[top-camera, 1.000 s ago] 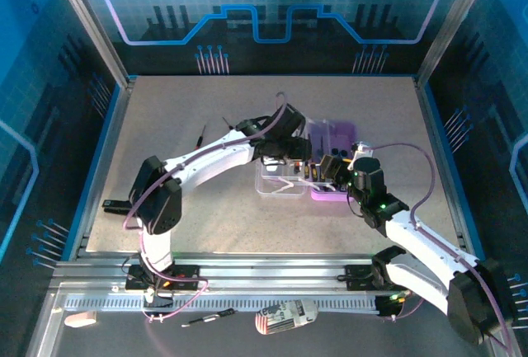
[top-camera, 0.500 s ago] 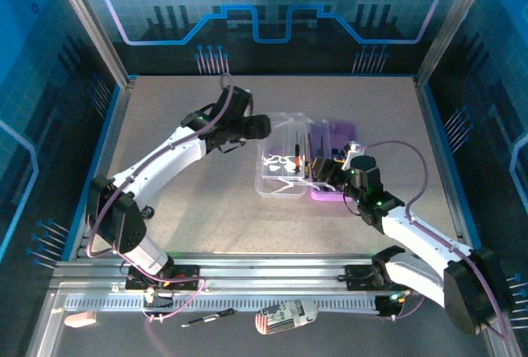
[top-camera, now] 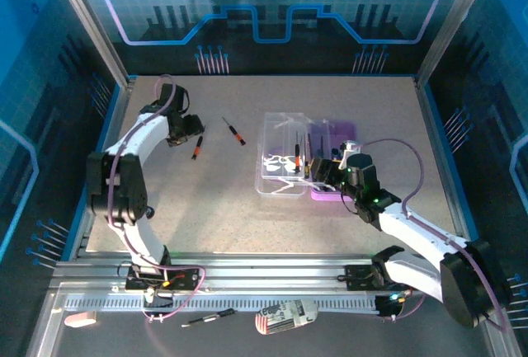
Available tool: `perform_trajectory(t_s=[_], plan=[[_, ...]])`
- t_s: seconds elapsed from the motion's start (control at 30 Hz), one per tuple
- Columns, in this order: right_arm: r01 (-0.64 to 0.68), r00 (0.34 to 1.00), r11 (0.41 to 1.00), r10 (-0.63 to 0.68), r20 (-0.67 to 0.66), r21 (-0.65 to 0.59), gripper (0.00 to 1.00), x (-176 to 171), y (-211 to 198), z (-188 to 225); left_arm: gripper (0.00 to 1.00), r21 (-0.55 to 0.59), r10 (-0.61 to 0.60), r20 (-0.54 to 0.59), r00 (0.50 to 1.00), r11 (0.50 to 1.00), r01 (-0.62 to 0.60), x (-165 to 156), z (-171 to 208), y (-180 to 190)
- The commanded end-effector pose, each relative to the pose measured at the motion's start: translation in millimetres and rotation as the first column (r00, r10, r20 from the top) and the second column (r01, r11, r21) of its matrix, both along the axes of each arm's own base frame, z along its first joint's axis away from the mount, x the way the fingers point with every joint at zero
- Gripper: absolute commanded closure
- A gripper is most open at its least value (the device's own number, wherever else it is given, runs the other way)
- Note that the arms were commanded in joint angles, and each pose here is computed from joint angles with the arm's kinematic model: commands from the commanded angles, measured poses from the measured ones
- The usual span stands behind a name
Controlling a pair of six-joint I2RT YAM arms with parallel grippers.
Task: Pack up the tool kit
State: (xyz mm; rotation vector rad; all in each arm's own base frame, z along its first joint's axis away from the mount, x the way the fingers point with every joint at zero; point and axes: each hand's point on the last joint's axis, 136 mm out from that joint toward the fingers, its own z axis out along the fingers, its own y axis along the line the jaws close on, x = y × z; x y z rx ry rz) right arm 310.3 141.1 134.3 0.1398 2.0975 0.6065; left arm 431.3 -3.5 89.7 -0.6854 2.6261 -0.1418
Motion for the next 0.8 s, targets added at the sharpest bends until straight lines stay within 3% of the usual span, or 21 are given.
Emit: perform_trajectory(t_s=[0.0,0.37,0.77], plan=[[-0.001,0.997,1.000,0.001,0.074,0.006,0.30,6,4,25,0.31,-0.039,-0.024,-0.083,0.996,0.999,0.020,6,-22,-5],[-0.003,0.998,1.000,0.003,0.067,0.007,0.30,5,5,27,0.34,-0.072,-0.031,-0.154,0.988,0.997,0.020,11,-56,-10],[-0.009,0.998,1.000,0.009,0.065,0.011,0.30,4,5,27,0.55,-0.005,-0.075,-0.219,0.973,0.997,0.076,1,-73,-19]])
